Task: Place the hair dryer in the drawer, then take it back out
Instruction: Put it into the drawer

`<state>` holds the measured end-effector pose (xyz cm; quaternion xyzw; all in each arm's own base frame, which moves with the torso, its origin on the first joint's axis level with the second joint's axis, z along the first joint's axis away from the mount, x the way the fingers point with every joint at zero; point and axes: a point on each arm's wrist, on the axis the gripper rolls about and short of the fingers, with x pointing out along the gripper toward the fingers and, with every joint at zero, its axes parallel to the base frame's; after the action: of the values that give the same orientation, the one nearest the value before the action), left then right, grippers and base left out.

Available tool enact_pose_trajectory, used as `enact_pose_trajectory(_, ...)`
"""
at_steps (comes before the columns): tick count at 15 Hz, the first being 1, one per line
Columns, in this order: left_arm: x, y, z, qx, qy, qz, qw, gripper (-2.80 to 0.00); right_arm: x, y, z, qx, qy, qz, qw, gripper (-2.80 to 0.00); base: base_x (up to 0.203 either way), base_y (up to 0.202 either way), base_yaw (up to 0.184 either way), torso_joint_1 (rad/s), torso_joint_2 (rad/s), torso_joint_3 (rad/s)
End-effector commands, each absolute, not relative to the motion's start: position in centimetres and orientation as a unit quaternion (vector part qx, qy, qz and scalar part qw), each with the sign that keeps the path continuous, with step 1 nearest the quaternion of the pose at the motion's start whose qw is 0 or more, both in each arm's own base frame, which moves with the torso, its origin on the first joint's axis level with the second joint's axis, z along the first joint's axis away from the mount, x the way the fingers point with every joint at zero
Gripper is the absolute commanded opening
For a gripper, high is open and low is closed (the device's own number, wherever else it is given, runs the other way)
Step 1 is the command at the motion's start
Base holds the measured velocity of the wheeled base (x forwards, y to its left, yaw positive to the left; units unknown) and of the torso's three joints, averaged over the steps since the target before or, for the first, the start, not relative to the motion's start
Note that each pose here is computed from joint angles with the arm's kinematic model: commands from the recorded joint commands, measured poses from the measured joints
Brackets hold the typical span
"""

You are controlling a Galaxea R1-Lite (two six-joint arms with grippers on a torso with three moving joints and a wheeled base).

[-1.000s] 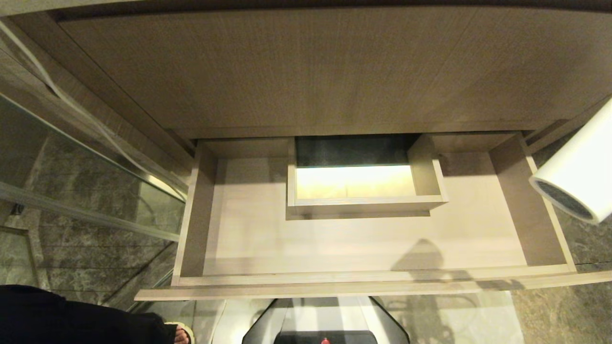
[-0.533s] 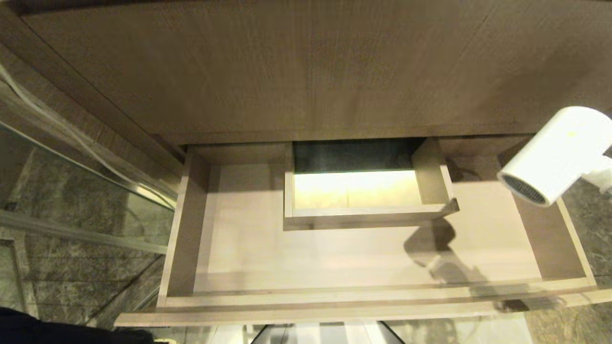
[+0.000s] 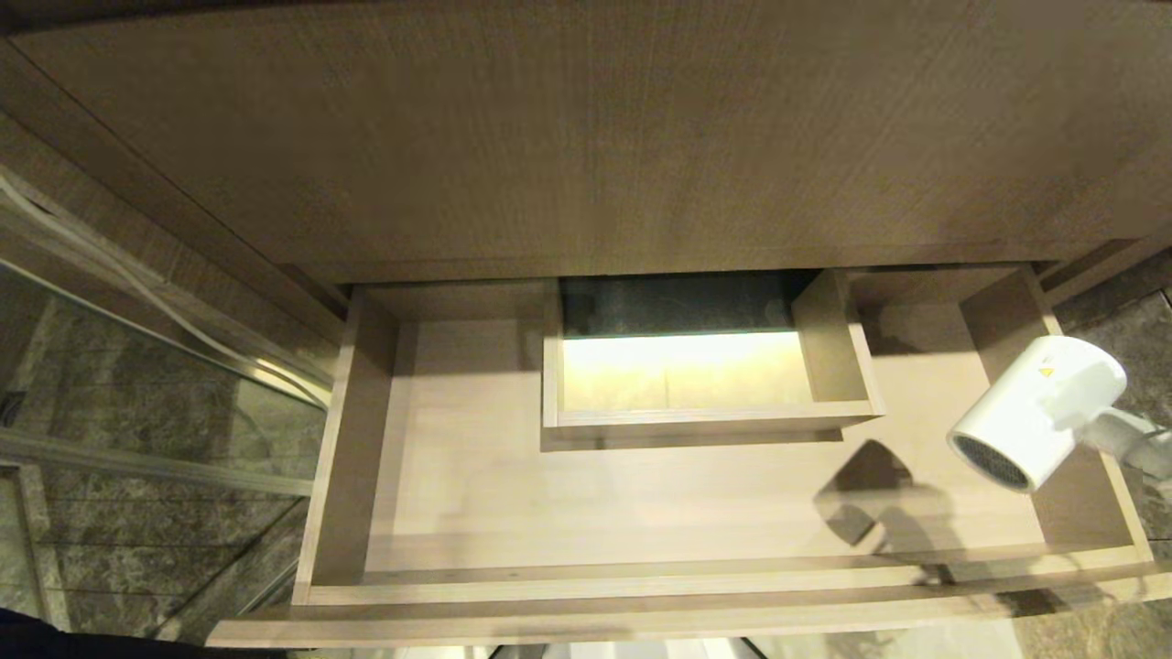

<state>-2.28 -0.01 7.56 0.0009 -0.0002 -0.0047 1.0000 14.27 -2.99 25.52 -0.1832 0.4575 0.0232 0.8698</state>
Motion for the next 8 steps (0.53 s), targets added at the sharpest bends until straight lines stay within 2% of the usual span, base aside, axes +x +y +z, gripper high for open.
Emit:
enact_pose_trajectory(1,-2.3,0.0,7.5,0.001,0.000,-0.005,1.000,-2.80,16.8,-3.8,23.9,-0.169,0.500,0.032,0.849,-2.80,0.000,0.000,0.000,0.017,0.01,0.041)
enact_pose_trajectory(8,-2.3,0.0,7.5,0.001,0.001,-0.005,1.000,-2.80,26.1,-6.3,20.4,-0.149,0.521,0.047,0.840,-2.80,0.000,0.000,0.000,0.001,0.00,0.004)
